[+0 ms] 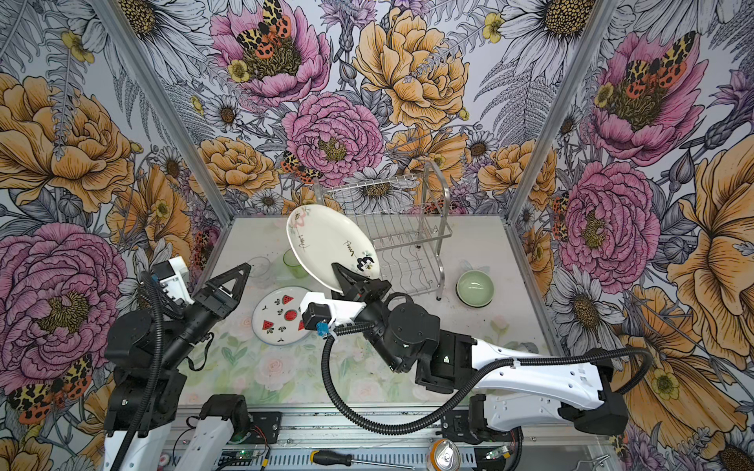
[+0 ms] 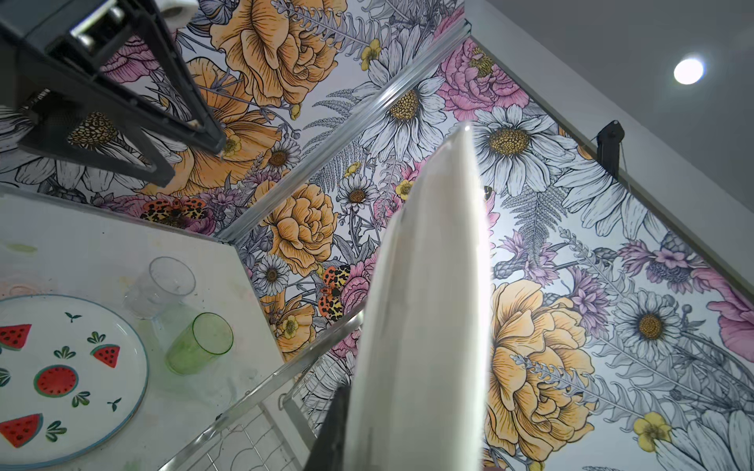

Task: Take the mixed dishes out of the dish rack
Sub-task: 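Lift the sketch-print plate out of the rack toward the left gripper, then close the left gripper on the sketch-print plate rim beside the right gripper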

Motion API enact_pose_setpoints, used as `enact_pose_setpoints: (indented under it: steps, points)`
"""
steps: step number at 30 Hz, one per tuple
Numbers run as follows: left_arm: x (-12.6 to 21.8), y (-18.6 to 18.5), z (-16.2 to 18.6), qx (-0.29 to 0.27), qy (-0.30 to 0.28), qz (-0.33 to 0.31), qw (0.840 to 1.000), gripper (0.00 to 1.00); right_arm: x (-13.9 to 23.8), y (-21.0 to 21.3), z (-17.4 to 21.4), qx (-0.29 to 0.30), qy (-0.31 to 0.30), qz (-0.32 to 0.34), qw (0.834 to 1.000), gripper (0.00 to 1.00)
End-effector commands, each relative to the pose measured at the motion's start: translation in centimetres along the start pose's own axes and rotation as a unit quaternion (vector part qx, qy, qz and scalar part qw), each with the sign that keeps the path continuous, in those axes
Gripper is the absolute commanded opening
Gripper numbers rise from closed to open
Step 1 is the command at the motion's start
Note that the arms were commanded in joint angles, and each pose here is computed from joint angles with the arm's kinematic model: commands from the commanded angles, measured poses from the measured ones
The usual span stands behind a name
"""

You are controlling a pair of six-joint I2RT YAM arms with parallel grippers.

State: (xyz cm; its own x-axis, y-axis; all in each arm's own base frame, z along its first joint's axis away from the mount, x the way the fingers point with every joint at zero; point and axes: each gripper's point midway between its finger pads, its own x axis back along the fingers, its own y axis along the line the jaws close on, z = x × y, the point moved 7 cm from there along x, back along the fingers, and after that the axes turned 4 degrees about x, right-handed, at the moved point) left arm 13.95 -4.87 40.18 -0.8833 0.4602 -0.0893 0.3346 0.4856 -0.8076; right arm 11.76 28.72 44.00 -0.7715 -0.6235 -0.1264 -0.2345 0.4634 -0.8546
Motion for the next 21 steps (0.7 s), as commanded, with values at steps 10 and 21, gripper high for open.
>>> enact_pose_setpoints:
  steps: [10, 21]
  points:
    - [2.3, -6.5, -0.9, 0.016, 0.037, 0.105, 0.994, 0.93, -0.1, 1.1, -2.0, 0.109, 0.045, 0.058, 0.991, 0.00]
    - [1.4, -6.2, -0.5, 0.040, 0.076, 0.108, 0.990, 0.91, -0.5, 3.3, -3.5, 0.163, 0.044, 0.047, 0.985, 0.00]
